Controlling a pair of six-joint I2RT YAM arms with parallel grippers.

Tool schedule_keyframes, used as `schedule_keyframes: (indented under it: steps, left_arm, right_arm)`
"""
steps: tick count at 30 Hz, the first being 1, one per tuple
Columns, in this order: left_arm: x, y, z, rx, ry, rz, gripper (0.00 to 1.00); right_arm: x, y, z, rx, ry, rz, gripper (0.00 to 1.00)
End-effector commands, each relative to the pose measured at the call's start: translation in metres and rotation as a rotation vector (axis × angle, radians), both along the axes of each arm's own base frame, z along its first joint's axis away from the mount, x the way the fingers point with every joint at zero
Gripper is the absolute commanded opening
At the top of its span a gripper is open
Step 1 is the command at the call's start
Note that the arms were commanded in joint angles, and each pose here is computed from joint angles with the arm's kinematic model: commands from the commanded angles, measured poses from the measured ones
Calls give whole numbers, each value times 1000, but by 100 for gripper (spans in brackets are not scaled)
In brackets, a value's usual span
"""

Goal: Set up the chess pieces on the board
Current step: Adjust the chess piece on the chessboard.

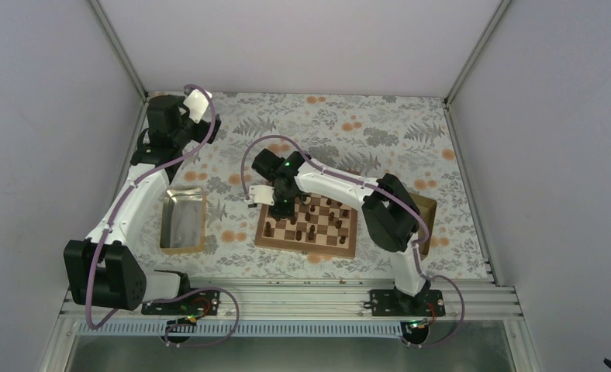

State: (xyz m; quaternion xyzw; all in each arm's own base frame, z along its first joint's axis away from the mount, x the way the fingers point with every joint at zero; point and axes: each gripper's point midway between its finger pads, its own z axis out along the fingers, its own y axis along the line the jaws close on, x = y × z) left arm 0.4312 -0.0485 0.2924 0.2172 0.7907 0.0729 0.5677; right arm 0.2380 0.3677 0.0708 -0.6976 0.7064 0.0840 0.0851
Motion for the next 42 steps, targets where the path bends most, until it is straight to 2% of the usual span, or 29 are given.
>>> schedule_keyframes:
  steps: [1, 8, 14, 20, 32, 42]
  left_arm:
    - [-1, 0, 6, -3, -30, -12, 100]
    - [-1, 1, 6, -3, -29, -10, 100]
    - [-1, 1, 6, -3, -29, -10, 100]
    - [-1, 1, 6, -3, -29, -10, 100]
    - [-1, 1, 8, -5, -29, -11, 100]
    - [0, 0, 7, -6, -25, -12, 100]
  right_arm:
    - [-8, -3, -16, -29, 36, 17, 30]
    - [-7, -4, -24, -42, 45, 21, 29]
    - [-6, -2, -21, -31, 38, 20, 14]
    - [-5, -5, -6, -19, 17, 9, 8]
    - [-13, -15, 8, -11, 17, -4, 7]
    - [-22, -16, -3, -22, 49, 19, 8]
